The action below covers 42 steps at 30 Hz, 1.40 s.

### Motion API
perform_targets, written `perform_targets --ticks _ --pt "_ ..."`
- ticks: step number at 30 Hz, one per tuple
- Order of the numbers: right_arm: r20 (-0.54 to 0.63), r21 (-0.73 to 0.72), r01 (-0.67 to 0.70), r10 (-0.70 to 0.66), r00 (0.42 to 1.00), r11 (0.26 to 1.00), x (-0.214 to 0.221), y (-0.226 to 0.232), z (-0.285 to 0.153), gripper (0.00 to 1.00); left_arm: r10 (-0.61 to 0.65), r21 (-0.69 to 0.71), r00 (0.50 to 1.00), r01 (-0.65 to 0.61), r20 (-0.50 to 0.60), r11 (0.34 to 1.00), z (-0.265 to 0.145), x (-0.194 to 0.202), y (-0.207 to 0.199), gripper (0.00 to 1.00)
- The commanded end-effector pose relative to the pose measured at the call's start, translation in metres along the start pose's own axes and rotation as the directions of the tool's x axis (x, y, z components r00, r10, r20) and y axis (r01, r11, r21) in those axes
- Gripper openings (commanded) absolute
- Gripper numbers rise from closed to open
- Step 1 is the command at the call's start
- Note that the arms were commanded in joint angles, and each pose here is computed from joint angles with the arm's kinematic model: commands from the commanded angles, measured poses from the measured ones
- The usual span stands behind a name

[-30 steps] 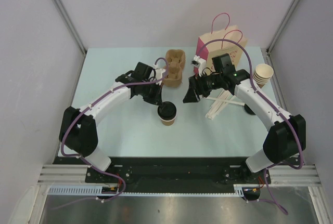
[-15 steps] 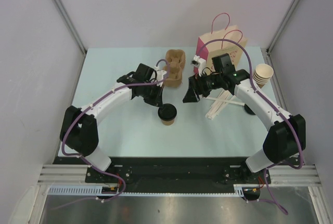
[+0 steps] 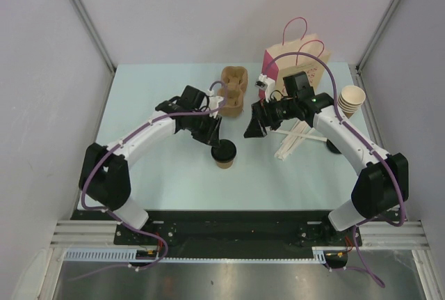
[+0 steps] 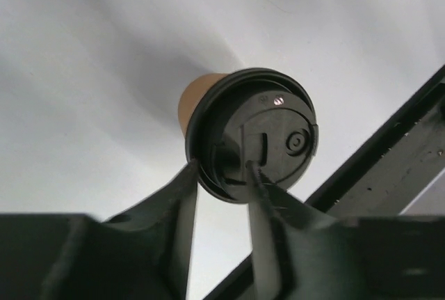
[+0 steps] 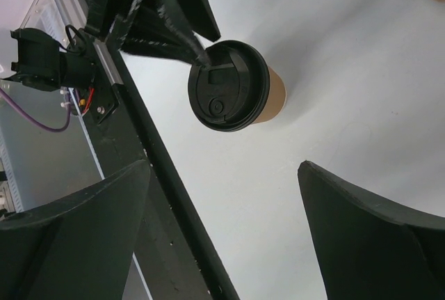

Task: Pack the takeout coffee

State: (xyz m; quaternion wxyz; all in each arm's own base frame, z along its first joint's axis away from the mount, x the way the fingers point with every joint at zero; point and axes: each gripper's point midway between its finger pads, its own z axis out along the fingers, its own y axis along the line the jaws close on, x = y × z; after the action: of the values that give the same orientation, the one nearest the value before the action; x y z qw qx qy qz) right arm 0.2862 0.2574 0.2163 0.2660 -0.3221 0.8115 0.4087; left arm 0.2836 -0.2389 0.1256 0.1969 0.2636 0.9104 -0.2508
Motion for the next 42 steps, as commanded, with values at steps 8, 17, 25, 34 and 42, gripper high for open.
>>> perform_targets --ticks 8,17,25,34,42 --pt "0.084 -0.088 0.015 -0.007 0.996 0.996 -0.026 0.030 0.000 0.77 0.010 0.244 0.948 -0.093 0.318 0.965 -0.098 -0.039 -0.040 0.60" --pt "-0.019 -0.281 -0.191 0.193 0.981 0.941 -0.022 0.063 0.051 0.28 -0.242 0.626 0.944 0.051 0.224 0.778 -0.077 -0.010 -0.081 0.15" --pt "-0.148 -0.291 -0.308 0.275 0.950 0.906 0.009 0.040 0.086 0.00 -0.322 0.623 0.928 0.142 0.186 0.769 -0.048 -0.006 -0.067 0.00" --pt "-0.192 -0.304 -0.343 0.295 0.936 0.889 0.022 0.034 0.105 0.00 -0.359 0.617 0.930 0.238 0.077 0.750 -0.022 0.004 -0.056 0.00" --pt "-0.263 -0.278 -0.408 0.339 0.903 0.870 0.046 0.017 0.117 0.00 -0.410 0.538 0.912 0.354 -0.017 0.765 0.012 0.025 -0.034 0.00"
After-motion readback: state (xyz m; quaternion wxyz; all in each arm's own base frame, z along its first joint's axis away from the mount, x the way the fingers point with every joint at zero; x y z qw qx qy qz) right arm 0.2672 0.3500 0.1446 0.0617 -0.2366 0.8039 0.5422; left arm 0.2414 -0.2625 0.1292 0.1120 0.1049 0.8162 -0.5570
